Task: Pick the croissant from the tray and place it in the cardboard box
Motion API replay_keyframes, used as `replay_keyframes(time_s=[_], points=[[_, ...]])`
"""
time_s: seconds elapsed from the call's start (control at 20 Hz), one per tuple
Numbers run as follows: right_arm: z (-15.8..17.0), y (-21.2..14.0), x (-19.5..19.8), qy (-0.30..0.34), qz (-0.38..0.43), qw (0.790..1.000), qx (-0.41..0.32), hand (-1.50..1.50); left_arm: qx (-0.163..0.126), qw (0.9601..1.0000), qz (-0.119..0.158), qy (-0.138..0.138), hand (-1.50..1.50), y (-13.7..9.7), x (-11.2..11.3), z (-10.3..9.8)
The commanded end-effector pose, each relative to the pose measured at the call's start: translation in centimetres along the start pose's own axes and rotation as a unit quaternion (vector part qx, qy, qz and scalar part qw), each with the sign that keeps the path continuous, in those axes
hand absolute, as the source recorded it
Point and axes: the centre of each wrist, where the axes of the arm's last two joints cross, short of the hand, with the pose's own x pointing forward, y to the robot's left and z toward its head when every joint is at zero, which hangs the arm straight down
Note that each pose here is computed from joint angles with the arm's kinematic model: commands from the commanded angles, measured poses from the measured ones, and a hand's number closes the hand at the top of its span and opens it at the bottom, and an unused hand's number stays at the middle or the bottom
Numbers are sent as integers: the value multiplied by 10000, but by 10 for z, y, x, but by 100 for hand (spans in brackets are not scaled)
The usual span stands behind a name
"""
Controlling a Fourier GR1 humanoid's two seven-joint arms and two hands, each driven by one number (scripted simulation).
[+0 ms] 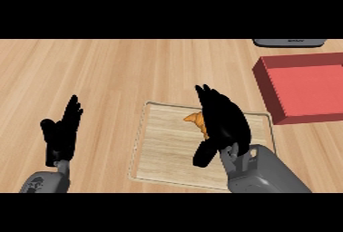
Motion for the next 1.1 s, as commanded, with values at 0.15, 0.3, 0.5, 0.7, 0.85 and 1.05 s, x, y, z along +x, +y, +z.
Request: replay_keyframes(time_s=[0.15,0.3,0.5,0.7,0.85,1.05], points=[[-4,8,20,818,192,9964,100,-150,-44,10000,56,-54,0,15,0,-3],[-8,12,13,913,218,9955,121,-150,23,10000,-1,79,0,9,-14,-5],[-24,37,-3,1002,434,9937,241,-150,54,10000,-51,-36,0,15,-17,5],[-46,18,0,1099,446,9926,264,-150,-6,10000,47,33,0,12,0,10],[-28,37,-6,1111,583,9915,339,-150,-52,10000,38,-36,0,1,3,-7],[-50,34,-6,1152,563,9911,346,-150,-45,9999,-104,-100,0,21,-3,5]])
